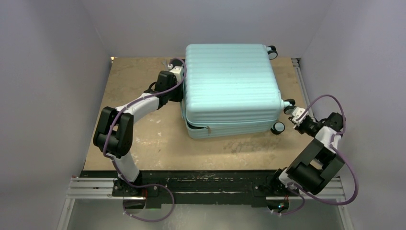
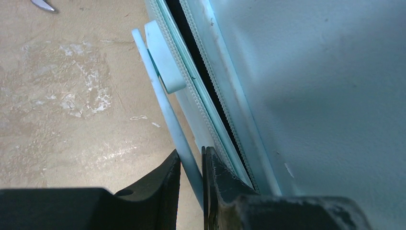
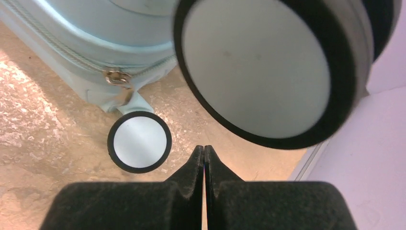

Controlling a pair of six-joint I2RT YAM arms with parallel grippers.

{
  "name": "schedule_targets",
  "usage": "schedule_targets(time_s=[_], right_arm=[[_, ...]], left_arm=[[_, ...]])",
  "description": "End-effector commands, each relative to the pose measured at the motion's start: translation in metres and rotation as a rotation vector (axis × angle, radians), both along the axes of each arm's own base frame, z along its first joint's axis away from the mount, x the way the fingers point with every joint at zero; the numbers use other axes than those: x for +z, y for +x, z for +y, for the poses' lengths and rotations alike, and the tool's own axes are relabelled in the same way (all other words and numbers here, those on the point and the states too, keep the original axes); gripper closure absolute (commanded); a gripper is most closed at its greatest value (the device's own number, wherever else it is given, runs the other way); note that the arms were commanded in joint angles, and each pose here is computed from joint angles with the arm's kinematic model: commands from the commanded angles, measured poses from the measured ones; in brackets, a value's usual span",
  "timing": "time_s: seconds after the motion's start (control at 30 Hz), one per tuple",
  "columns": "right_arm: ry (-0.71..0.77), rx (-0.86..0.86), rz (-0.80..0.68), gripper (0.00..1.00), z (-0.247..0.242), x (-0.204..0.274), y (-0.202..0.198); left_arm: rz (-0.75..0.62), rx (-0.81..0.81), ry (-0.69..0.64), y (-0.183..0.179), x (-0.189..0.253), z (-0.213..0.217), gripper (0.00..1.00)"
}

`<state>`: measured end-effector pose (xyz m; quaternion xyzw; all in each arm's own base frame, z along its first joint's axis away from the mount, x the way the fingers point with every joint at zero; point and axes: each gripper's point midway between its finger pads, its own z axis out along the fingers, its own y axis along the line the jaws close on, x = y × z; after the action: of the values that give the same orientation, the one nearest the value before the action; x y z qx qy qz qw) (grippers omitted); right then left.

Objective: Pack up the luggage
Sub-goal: Zip the luggage at the center of the board.

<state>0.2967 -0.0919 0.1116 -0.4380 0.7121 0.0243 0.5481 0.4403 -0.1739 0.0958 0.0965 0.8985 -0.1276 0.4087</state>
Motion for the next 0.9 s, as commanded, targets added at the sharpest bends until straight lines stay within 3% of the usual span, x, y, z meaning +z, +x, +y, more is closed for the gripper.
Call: schedule_targets(time_s=[0.0,0.07,0.2,0.4,0.87], right_arm=[[-0.105,0.104,-0.079,1.0,0.016,0.008,-0.012],[-0.092,0.146,-0.047,1.0,0.03,0.0,-0.026],[-0.065,0.243,-0.021,0.72,0.052,-0.014,-0.046],[0.01,0.319,-0.059,0.47,0.069,-0.017,-0.051],[0.141,0.272,-0.098,0.4,0.053,0.006,-0.019]], left_arm=[[0.013,-0.013,0.149,-0.01,-0.01,0.034,1.0],[0.012,-0.035,0.133,-0.011,-0.008,0.029,1.0],[-0.012,-0.058,0.112,-0.011,-0.003,0.025,1.0],[-0.045,-0.117,0.089,-0.015,0.006,0.017,1.0],[-0.075,-0.158,0.075,-0.022,0.012,0.014,1.0]])
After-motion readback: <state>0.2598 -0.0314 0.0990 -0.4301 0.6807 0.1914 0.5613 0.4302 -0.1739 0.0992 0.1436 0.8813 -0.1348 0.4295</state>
